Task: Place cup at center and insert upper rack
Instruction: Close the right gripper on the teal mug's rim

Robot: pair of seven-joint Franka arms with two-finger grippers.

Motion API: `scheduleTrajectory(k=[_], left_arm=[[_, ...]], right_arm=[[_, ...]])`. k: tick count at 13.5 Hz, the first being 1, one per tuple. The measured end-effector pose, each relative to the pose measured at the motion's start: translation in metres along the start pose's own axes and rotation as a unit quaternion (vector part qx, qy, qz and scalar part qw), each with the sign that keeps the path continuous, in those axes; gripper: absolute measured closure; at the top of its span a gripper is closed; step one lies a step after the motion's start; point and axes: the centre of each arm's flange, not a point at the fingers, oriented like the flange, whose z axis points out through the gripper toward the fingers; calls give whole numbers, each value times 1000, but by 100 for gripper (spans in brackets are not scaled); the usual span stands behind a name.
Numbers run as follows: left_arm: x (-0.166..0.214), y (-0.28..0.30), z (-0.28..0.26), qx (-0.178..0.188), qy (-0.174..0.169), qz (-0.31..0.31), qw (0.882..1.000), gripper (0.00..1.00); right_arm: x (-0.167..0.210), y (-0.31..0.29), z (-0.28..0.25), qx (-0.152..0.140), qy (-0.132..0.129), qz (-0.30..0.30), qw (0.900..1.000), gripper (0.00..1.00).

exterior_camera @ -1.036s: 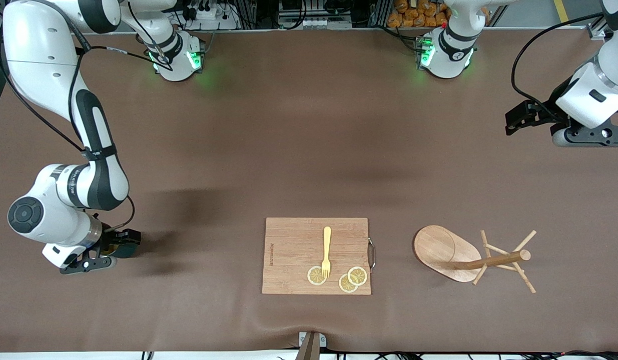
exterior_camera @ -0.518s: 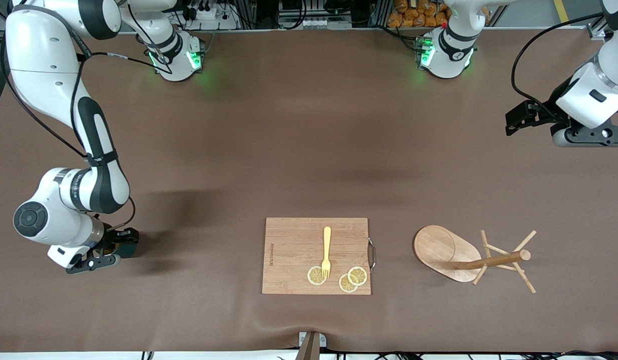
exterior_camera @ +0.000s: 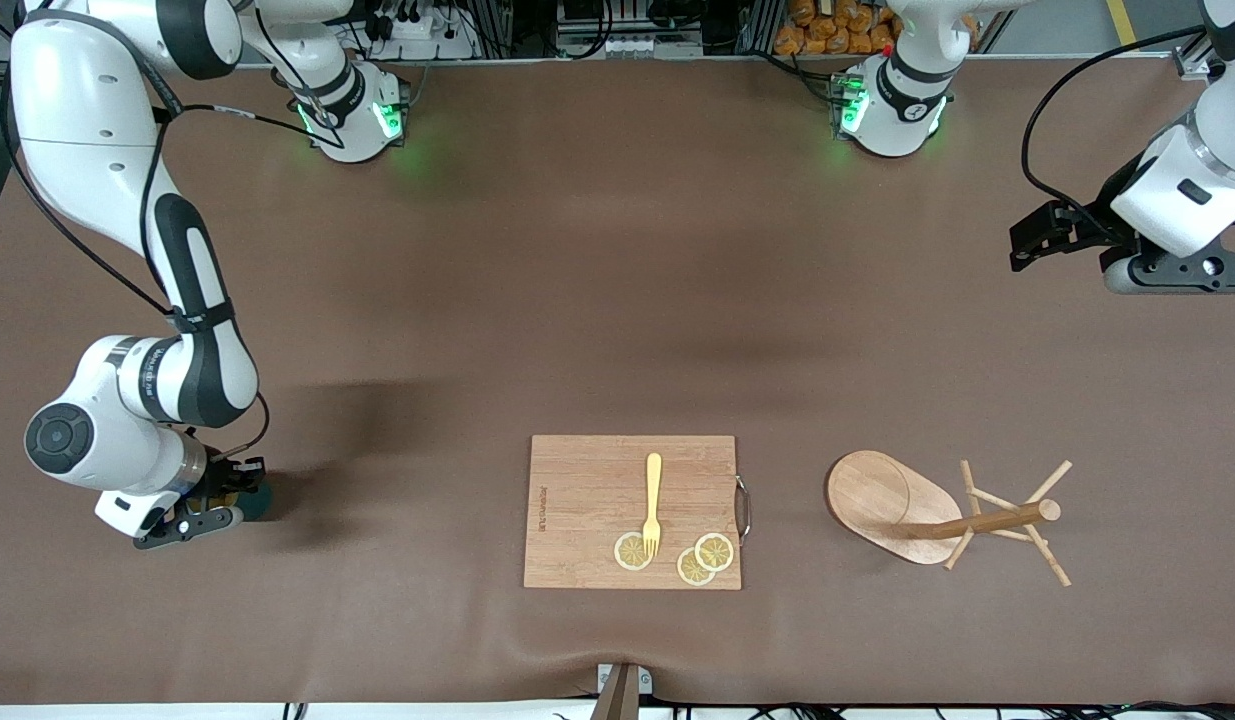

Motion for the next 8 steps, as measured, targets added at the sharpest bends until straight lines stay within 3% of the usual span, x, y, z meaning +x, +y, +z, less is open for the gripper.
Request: scheduleTrajectory(k=[8], left_arm=[[0,0,0,0,0,0,1000,0]], right_arm=[[19,-29,-18,7,22,-21,1000,96]])
